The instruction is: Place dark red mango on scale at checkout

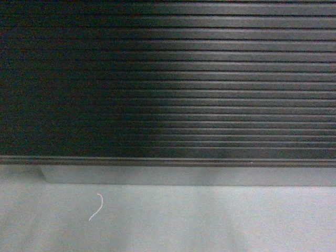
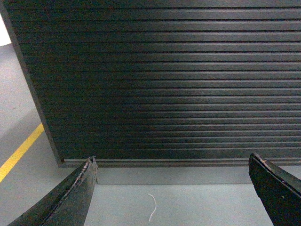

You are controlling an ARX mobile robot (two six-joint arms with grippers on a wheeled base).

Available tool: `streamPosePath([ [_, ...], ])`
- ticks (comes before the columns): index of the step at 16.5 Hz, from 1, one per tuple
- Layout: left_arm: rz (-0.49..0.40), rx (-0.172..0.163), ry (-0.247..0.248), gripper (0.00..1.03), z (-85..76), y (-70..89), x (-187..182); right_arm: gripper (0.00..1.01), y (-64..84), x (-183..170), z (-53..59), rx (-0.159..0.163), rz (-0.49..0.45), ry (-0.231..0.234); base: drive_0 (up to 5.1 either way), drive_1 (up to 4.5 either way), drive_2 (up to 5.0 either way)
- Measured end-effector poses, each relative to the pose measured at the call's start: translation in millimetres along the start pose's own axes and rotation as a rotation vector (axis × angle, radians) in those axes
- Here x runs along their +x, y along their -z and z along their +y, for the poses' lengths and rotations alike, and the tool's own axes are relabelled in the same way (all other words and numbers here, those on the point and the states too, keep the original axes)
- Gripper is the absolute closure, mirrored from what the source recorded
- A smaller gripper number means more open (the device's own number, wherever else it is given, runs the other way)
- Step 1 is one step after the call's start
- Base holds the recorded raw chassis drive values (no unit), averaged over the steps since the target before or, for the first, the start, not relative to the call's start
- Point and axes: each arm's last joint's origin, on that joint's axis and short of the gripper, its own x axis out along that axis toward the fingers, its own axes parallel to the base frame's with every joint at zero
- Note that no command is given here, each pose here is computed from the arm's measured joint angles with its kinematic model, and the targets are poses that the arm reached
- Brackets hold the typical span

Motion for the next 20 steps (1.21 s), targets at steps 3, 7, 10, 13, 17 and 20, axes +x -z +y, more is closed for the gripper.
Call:
streamPosePath([
  [3,-0.001,0.0,0.001,0.05,0.0,-0.1,0.0,0.03,0.0,0.0,0.0,0.0,0.0,0.0,0.0,4.26,-4.3],
  [7,0.003,0.0,0.0,0.05,0.0,0.3,0.0,0.03,0.4,0.0,0.0,0.0,0.004,0.0,0.0,4.24,-4.3],
  [10,-0.001,0.0,0.0,0.05,0.0,-0.1,0.0,0.03,0.1,0.0,0.0,0.0,0.001,0.0,0.0,1.23,-1.2],
  [13,-0.001,0.0,0.0,0.05,0.0,-0.1,0.0,0.03,0.1,0.0,0.0,0.0,0.001,0.0,0.0,0.0,0.0],
  [17,-0.001,0.0,0.0,0.05,0.0,-0.1,0.0,0.03,0.1,0.0,0.0,0.0,0.001,0.0,0.0,0.0,0.0],
  [20,-0.001,0.0,0.0,0.05,0.0,-0.1,0.0,0.03,0.1,0.0,0.0,0.0,0.001,0.0,0.0,0.0,0.0],
])
